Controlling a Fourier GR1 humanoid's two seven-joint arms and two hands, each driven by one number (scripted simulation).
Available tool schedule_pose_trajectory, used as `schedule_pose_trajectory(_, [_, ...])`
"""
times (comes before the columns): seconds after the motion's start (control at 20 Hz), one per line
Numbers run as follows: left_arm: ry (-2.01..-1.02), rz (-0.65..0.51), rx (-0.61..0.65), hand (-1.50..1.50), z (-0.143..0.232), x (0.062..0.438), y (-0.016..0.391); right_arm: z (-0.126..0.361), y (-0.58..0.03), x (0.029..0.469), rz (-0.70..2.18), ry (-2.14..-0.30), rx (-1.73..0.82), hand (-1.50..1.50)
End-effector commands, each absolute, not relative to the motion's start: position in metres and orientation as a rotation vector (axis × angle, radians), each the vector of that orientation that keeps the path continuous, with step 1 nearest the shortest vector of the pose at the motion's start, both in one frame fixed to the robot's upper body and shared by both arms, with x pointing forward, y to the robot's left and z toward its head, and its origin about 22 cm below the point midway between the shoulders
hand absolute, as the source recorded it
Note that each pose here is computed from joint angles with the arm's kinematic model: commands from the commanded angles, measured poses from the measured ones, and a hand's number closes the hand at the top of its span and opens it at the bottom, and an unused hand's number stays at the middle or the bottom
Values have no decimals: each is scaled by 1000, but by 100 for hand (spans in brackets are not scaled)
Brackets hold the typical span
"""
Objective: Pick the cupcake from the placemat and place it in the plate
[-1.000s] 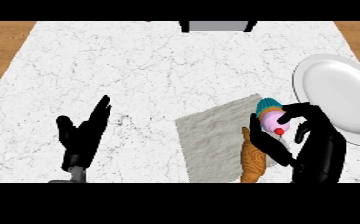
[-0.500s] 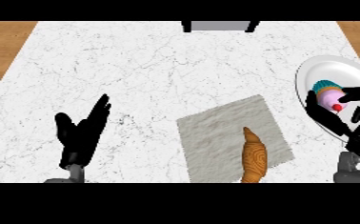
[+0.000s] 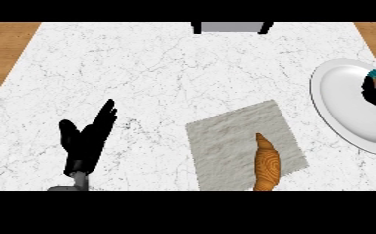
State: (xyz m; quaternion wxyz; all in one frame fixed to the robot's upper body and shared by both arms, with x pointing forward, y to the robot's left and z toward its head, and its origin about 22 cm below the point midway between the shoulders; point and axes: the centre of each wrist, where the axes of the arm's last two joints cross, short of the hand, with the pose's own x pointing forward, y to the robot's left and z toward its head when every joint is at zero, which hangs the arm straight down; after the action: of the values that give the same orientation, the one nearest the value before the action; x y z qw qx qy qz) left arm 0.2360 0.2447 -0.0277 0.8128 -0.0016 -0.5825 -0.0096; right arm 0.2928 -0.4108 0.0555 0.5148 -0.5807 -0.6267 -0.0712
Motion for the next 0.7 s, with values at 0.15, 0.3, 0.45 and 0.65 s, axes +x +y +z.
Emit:
schedule_pose_trajectory(0.15, [-1208,-15,-7,0,-27,236,237,39,-472,297,-177,-1281,-1338,150])
schedule_pose_trajectory(0.3, [-1222,-52,-40,0,-28,244,227,28,-478,298,35,-1122,-1316,-150])
schedule_pose_trajectory(0.45, [-1204,-47,-34,0,-29,245,234,27,-481,307,58,-1178,-1177,-150])
schedule_pose_trajectory(0.65, [-1212,-45,-39,0,-32,236,231,25,-486,308,12,-1301,-1091,-150])
